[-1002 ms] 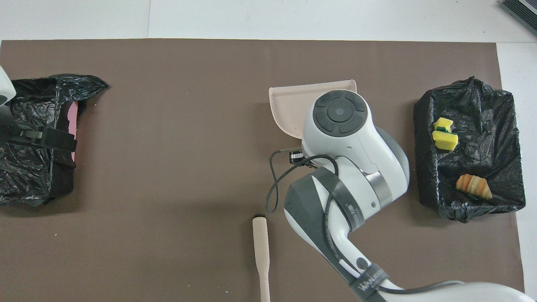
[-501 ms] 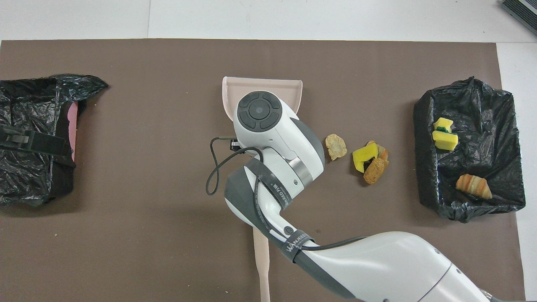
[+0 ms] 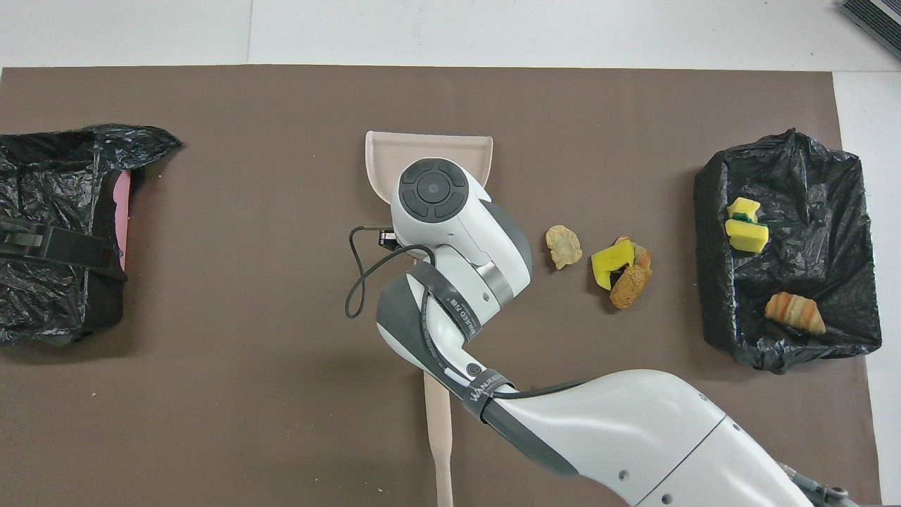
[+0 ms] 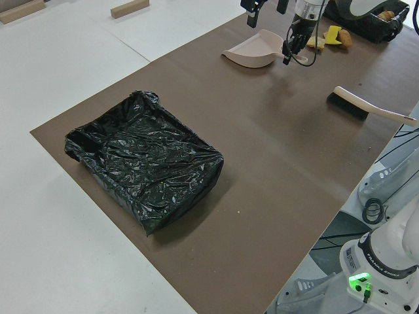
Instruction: Sweep and dump trash in bin
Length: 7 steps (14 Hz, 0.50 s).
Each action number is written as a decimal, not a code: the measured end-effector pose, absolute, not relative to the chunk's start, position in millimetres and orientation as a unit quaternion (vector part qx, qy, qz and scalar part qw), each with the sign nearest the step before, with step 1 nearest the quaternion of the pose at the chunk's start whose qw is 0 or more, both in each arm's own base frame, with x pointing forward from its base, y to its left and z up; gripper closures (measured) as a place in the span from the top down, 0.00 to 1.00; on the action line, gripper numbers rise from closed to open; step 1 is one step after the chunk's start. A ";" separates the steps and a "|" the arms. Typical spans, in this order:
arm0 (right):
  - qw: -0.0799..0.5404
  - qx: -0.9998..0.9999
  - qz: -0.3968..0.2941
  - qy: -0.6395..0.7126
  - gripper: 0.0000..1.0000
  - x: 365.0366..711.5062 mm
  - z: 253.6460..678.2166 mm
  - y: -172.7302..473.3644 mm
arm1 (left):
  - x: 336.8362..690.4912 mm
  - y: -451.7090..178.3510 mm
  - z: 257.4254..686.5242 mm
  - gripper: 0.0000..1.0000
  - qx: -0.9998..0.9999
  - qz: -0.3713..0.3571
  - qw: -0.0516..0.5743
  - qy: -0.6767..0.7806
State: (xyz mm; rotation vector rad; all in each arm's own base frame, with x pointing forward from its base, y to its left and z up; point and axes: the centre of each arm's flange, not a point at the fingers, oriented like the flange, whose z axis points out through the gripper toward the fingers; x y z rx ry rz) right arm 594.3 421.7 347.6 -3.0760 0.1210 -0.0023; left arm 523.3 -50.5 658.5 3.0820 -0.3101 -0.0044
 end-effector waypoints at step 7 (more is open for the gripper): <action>0.023 -0.999 0.035 0.026 1.00 502.7 457.7 413.5 | 520.2 -50.3 655.4 1.00 0.995 -0.016 0.022 -0.100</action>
